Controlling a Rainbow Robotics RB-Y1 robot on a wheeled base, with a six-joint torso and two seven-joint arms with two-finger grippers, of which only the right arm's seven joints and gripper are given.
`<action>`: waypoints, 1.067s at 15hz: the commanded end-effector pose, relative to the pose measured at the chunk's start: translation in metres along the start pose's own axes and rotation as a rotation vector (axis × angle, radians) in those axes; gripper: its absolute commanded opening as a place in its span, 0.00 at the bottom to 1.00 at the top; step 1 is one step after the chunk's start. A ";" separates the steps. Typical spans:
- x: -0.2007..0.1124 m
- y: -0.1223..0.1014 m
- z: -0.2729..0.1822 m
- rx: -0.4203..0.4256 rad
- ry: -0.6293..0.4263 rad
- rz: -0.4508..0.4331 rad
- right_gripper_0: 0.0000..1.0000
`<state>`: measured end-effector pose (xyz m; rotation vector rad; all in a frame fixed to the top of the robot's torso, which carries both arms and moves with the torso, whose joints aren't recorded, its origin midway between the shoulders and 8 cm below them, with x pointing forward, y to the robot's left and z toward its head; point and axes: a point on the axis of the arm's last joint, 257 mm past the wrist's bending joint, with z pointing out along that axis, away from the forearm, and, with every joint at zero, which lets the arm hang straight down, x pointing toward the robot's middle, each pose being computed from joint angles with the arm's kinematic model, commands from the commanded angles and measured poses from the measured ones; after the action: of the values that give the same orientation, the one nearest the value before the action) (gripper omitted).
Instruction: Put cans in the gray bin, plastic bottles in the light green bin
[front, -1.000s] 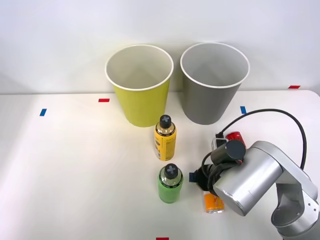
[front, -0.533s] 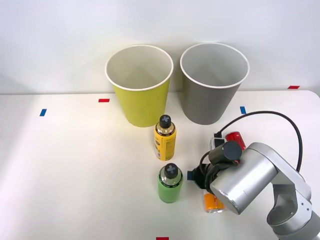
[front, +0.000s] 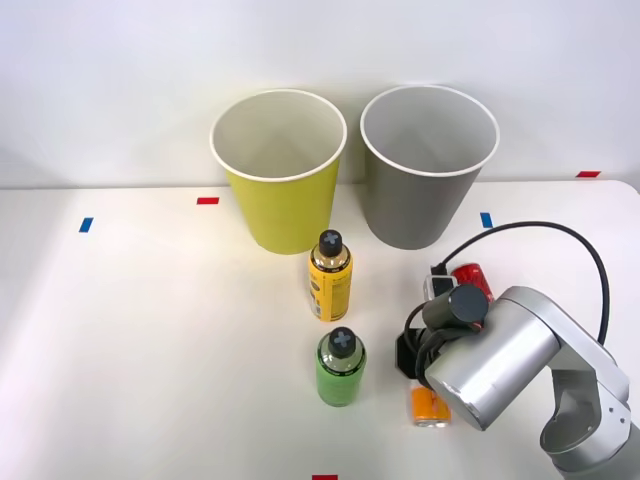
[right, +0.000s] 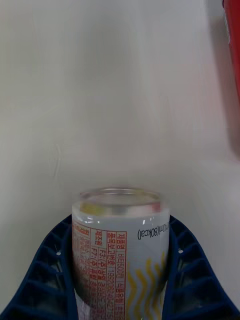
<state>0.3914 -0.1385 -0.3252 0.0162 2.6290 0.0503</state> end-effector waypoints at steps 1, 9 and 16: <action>0.001 0.001 -0.008 -0.014 -0.015 -0.013 0.00; -0.020 0.012 -0.080 -0.178 -0.139 -0.103 0.00; -0.047 -0.017 -0.141 -0.212 -0.413 -0.241 0.00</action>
<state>0.3631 -0.1548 -0.1893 -0.3208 2.2255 0.2318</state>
